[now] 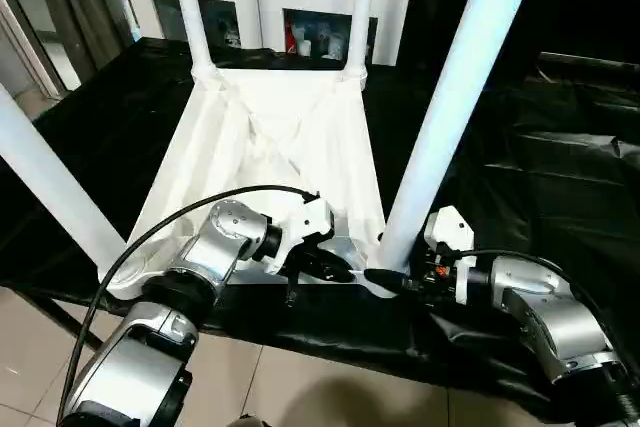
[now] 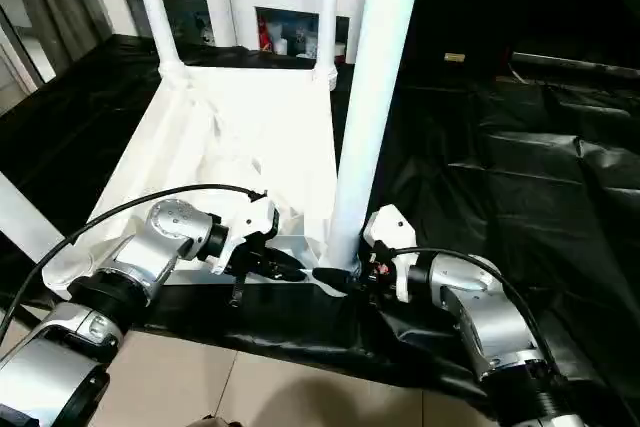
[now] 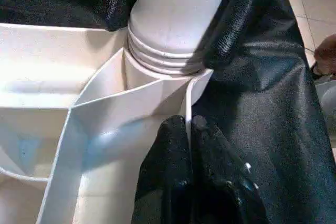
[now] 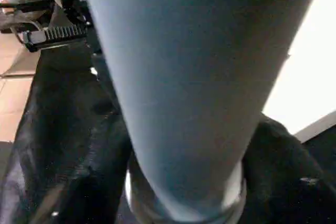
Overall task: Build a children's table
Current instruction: Rotate leg to tighten
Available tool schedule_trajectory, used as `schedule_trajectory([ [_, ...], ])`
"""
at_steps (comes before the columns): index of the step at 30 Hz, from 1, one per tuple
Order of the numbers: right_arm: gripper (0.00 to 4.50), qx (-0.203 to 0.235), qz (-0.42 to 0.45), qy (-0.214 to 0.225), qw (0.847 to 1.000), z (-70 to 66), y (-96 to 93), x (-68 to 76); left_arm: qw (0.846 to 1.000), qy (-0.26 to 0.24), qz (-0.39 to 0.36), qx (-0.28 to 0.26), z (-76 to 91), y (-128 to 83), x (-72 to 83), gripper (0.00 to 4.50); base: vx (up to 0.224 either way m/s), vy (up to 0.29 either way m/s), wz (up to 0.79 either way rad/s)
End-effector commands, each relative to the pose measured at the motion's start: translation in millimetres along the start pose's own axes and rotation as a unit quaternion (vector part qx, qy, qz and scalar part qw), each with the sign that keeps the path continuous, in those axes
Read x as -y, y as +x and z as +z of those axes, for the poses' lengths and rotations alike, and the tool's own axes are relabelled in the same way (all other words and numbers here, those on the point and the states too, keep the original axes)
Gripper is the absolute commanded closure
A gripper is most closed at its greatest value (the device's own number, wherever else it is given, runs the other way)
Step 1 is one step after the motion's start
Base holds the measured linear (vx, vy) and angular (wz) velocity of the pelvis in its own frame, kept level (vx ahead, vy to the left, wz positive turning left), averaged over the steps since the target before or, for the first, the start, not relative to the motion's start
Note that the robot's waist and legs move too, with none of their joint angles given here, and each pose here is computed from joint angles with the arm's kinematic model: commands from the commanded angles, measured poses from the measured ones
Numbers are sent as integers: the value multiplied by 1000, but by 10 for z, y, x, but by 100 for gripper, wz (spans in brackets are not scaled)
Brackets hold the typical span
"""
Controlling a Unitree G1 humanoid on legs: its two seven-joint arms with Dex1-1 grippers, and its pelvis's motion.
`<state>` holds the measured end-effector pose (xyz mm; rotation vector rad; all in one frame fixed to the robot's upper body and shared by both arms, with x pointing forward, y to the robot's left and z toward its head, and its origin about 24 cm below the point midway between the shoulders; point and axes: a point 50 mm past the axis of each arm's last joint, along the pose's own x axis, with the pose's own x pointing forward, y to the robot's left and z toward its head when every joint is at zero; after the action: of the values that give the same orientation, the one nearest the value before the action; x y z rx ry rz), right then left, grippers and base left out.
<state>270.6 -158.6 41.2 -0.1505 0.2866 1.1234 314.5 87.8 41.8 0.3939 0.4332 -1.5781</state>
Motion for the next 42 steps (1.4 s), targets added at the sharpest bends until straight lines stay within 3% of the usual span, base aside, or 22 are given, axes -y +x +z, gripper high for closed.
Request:
schedule_trajectory([
  [1, 186, -4, 27, -9, 1000, 9, 56, -50, 999, -27, -19, -2, -117, 106, 89, 450, 0, 0, 0],
  [9, 201, -5, 29, -5, 1000, -14, 61, -62, 999, -28, -17, -1, -123, 109, 94, 450, 0, 0, 0],
  [15, 203, -5, -57, 23, 998, -132, 134, -26, 999, -34, 28, 0, -100, 211, 49, 450, 0, 0, 0],
  [23, 206, -11, -244, 115, 963, -225, 435, 4, 985, -58, 164, -4, 153, 607, -123, 450, 0, 0, 0],
  [28, 207, -9, -283, 116, 952, -172, 506, 70, 980, -56, 192, 1, 262, 699, -158, 450, 0, 0, 0],
  [33, 207, 44, -226, 117, 966, -10, 547, 27, 985, -44, 165, 5, 242, 677, -136, 450, 0, 0, 0],
  [34, 187, 60, -200, 130, 969, 15, 521, 8, 988, -36, 147, 8, 224, 646, -120, 450, 0, 0, 0],
  [38, 154, 57, -146, 123, 980, 18, 417, -17, 994, -29, 107, 13, 166, 570, -78, 450, 0, 0, 0],
  [42, 122, 39, -78, 81, 993, 16, 218, -29, 998, -26, 46, 17, 72, 423, -14, 450, 0, 0, 0],
])
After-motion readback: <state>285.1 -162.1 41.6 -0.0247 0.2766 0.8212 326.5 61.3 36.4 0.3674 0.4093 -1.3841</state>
